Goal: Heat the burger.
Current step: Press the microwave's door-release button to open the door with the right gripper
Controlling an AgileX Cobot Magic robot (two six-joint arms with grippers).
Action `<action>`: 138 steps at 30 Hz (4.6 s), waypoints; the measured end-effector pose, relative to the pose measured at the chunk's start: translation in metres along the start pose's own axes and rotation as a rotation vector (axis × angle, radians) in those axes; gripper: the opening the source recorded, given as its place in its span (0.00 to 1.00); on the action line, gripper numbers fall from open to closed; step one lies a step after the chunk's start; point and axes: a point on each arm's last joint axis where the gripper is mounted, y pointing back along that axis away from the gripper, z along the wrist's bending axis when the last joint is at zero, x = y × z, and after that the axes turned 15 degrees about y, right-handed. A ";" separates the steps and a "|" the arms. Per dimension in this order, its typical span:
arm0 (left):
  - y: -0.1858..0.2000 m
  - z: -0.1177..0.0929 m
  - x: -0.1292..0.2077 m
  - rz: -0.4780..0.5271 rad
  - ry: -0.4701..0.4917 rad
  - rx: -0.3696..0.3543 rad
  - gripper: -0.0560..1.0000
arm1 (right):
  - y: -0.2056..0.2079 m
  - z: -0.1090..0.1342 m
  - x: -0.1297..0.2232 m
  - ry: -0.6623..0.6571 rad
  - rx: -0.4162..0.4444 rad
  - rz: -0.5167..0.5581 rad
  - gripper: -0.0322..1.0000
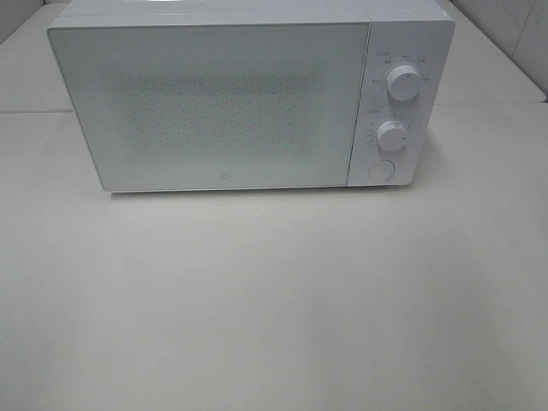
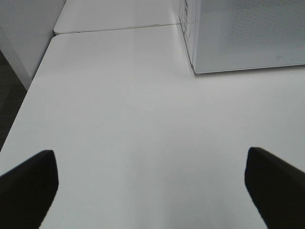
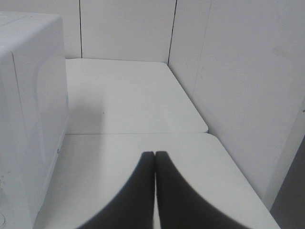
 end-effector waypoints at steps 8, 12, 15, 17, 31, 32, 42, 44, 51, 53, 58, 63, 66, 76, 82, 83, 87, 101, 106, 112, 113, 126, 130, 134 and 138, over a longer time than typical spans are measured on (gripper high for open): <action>0.000 0.000 0.000 0.000 0.000 0.000 0.99 | 0.015 0.021 0.035 -0.083 -0.084 0.050 0.05; 0.000 0.000 0.000 0.000 0.000 0.000 0.99 | 0.015 0.029 0.043 -0.105 -0.140 0.071 0.05; 0.000 0.000 0.000 0.000 0.000 0.000 0.99 | 0.013 0.037 0.051 -0.140 -0.196 0.094 0.05; 0.000 0.000 0.000 0.000 0.000 0.000 0.99 | 0.012 0.041 0.055 -0.178 -0.227 0.106 0.05; 0.000 0.000 0.000 0.000 0.000 0.000 0.99 | 0.009 0.066 0.072 -0.767 -0.377 0.246 0.05; 0.000 0.000 0.000 0.000 0.000 0.000 0.99 | 0.009 0.066 0.072 -0.767 -0.377 0.246 0.05; 0.000 0.000 0.000 0.000 0.000 0.000 0.99 | 0.008 0.066 0.077 -1.058 -0.320 0.324 0.05; 0.000 0.000 0.000 0.000 0.000 0.000 0.99 | 0.008 0.068 0.078 -1.103 -0.322 0.343 0.05; 0.000 0.000 0.000 0.000 0.000 0.000 0.99 | 0.009 0.069 0.078 -1.248 -0.305 0.377 0.05; 0.000 0.000 0.000 0.000 0.000 0.000 0.99 | 0.009 0.073 0.076 -1.279 -0.315 0.386 0.05; 0.000 0.000 0.000 0.000 0.000 0.000 0.99 | 0.007 0.087 0.068 -1.319 -0.325 0.379 0.05; 0.000 0.000 0.000 0.000 0.000 0.000 0.99 | -0.003 0.102 0.060 -1.343 -0.338 0.364 0.05; 0.000 0.000 0.000 0.000 0.000 0.000 0.99 | -0.012 0.117 0.057 -1.382 -0.358 0.379 0.05; 0.000 0.000 0.000 0.000 0.000 0.000 0.99 | -0.050 0.158 0.066 -1.496 -0.360 0.484 0.05; 0.000 0.000 0.000 0.000 0.000 0.000 0.99 | -0.069 0.168 0.068 -1.502 -0.338 0.512 0.05; 0.000 0.000 0.000 0.000 0.000 0.000 0.99 | -0.075 0.171 0.069 -1.504 -0.327 0.520 0.05; 0.000 0.000 0.000 0.000 0.000 0.000 0.99 | -0.082 0.175 0.071 -1.506 -0.307 0.536 0.05; 0.000 0.000 0.000 0.000 0.000 0.000 0.99 | -0.106 0.179 0.067 -1.500 -0.232 0.530 0.05; 0.000 0.000 0.000 0.000 0.000 0.000 0.99 | -0.110 0.179 0.065 -1.507 -0.227 0.517 0.05; 0.000 0.000 0.000 0.000 0.000 0.000 0.99 | -0.118 0.183 0.066 -1.512 -0.223 0.512 0.05; 0.000 0.000 0.000 0.000 0.000 0.000 0.99 | -0.119 0.183 0.066 -1.514 -0.219 0.511 0.05; 0.000 0.000 0.000 0.000 0.000 0.000 0.99 | -0.124 0.185 0.071 -1.509 -0.185 0.500 0.05; 0.000 0.000 0.000 0.000 0.000 0.000 0.99 | -0.125 0.185 0.070 -1.503 -0.187 0.494 0.05; 0.000 0.000 0.000 0.000 0.000 0.000 0.99 | -0.128 0.186 0.070 -1.497 -0.198 0.475 0.05; 0.000 0.000 0.000 0.000 0.000 0.000 0.99 | -0.128 0.186 0.069 -1.488 -0.204 0.463 0.05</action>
